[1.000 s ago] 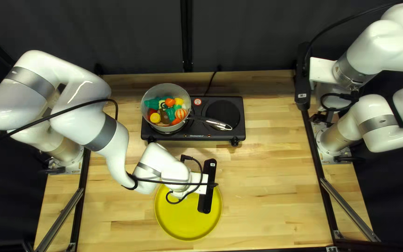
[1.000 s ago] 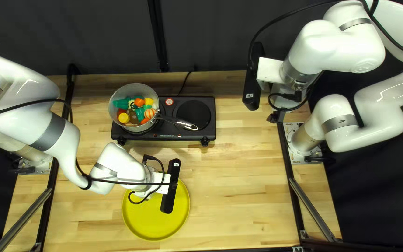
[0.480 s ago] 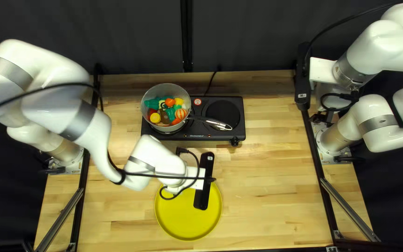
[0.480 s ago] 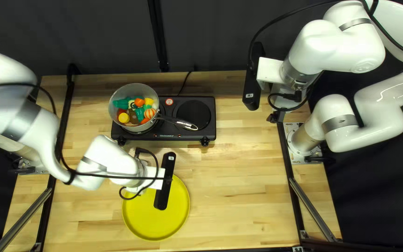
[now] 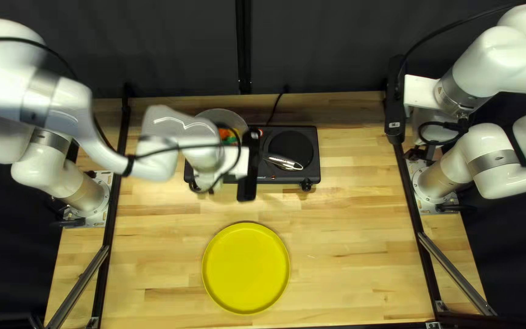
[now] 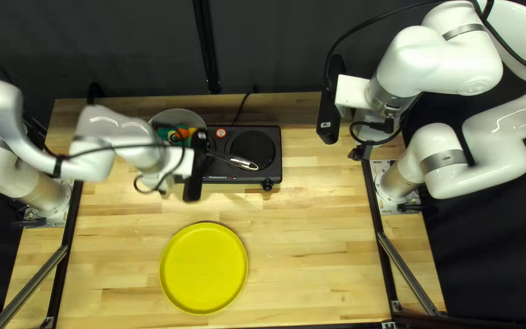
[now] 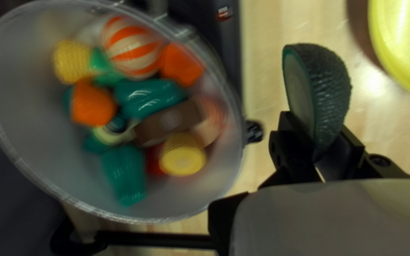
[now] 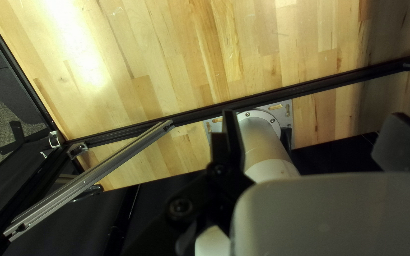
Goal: Pick up a pot and place it onto the stove surface, add food to pot
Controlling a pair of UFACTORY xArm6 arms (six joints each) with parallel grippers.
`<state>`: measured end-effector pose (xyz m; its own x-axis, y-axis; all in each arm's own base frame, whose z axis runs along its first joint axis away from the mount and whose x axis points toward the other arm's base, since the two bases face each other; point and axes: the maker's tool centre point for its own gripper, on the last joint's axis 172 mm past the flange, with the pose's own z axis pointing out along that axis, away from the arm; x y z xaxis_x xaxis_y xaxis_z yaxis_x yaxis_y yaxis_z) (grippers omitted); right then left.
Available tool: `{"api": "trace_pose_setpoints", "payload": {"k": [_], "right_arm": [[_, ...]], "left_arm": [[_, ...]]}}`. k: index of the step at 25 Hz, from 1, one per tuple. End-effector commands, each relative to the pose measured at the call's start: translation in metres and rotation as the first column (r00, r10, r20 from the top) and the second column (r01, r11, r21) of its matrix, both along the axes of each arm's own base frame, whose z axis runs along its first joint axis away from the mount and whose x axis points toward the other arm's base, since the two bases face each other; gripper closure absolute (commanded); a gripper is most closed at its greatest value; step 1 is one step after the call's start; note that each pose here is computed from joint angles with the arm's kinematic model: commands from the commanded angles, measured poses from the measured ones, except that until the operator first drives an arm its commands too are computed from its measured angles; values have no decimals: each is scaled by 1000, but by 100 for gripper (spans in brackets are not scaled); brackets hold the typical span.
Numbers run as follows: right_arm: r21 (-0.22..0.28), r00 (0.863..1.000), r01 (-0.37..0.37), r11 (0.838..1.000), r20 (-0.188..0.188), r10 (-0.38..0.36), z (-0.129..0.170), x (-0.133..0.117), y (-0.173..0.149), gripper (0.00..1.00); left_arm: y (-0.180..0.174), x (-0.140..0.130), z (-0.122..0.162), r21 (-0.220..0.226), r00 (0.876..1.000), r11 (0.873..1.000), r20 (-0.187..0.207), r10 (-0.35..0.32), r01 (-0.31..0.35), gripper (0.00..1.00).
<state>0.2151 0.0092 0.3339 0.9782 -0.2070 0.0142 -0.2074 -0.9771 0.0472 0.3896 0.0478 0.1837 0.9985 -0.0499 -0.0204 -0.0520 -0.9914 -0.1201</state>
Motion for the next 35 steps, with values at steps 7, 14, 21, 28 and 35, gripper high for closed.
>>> {"api": "trace_pose_setpoints", "payload": {"k": [7, 14, 21, 28, 35], "right_arm": [[0, 1000, 0, 1000, 0, 0, 0, 0, 0, 0], [0, 1000, 0, 1000, 0, 0, 0, 0, 0, 0], [0, 1000, 0, 1000, 0, 0, 0, 0, 0, 0], [0, 1000, 0, 1000, 0, 0, 0, 0, 0, 0], [0, 1000, 0, 1000, 0, 0, 0, 0, 0, 0]], "left_arm": [[48, 5, -13, -27, 998, 998, 14, 63, -63, 100], [43, 7, -8, -22, 998, 998, 15, 67, -67, 100], [43, 7, -8, -22, 998, 998, 15, 67, -67, 100], [43, 7, -8, -22, 998, 998, 15, 67, -67, 0], [43, 7, -8, -22, 998, 998, 15, 67, -67, 0]]}}
